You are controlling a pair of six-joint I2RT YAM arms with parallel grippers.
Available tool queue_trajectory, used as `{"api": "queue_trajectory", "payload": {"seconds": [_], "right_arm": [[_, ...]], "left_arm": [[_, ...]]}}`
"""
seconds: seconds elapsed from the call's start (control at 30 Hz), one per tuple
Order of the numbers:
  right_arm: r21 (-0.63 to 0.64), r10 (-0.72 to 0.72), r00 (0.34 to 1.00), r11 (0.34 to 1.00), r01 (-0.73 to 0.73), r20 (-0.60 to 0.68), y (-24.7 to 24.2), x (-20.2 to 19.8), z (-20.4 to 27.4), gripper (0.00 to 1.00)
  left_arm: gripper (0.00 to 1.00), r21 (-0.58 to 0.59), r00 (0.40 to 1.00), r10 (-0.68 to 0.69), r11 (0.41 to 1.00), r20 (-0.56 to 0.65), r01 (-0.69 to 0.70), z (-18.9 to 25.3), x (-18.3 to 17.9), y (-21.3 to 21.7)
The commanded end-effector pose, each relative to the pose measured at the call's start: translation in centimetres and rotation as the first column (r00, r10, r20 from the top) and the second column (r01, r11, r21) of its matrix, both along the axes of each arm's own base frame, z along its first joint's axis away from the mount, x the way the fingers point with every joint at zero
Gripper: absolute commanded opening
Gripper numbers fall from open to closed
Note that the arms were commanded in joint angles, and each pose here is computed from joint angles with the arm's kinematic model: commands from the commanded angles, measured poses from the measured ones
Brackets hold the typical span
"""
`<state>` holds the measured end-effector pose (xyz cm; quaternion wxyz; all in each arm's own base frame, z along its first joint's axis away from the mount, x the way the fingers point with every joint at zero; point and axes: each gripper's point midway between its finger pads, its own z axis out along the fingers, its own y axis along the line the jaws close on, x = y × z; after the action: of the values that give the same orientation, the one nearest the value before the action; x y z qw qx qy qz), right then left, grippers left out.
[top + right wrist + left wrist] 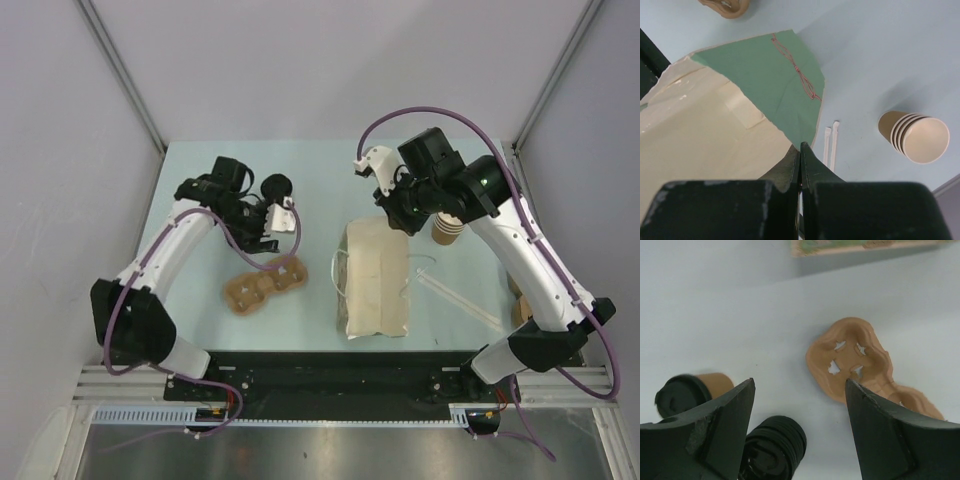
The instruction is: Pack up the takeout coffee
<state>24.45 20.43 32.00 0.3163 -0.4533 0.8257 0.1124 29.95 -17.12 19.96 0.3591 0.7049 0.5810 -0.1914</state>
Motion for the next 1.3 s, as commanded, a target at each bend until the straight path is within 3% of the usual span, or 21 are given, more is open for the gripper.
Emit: {"api": "queue_trajectory", "payload": {"seconds": [0.0, 0.17, 0.43, 1.27], "right_arm": [[0.006, -0.029, 0.999, 1.000, 0.029, -0.035, -0.4, -0.1, -0.2, 0.00], [-0.007, -0.051, 0.998, 0.999, 0.051, -0.031, -0.8, 0.3, -0.5, 0.00], [-0.002, -0.063, 0.997, 0.998, 0.063, -0.046, -1.1, 0.3, -0.7, 0.00], [0.024, -0.079, 0.995, 0.996, 0.081, -0.065, -1.3, 0.7, -0.7, 0.00]], "left_arm": [[0.77, 0.157, 0.960, -0.268, 0.955, 0.079, 0.253, -2.9, -0.1, -0.4], [0.70, 0.252, 0.936, -0.351, 0.909, 0.036, 0.332, -6.3, 0.9, -2.2], [0.47, 0.296, 0.930, -0.366, 0.885, -0.036, 0.359, -10.0, 2.0, -3.5], [0.35, 0.441, 0.915, -0.389, 0.807, -0.104, 0.393, -14.2, 2.3, -3.7]]}}
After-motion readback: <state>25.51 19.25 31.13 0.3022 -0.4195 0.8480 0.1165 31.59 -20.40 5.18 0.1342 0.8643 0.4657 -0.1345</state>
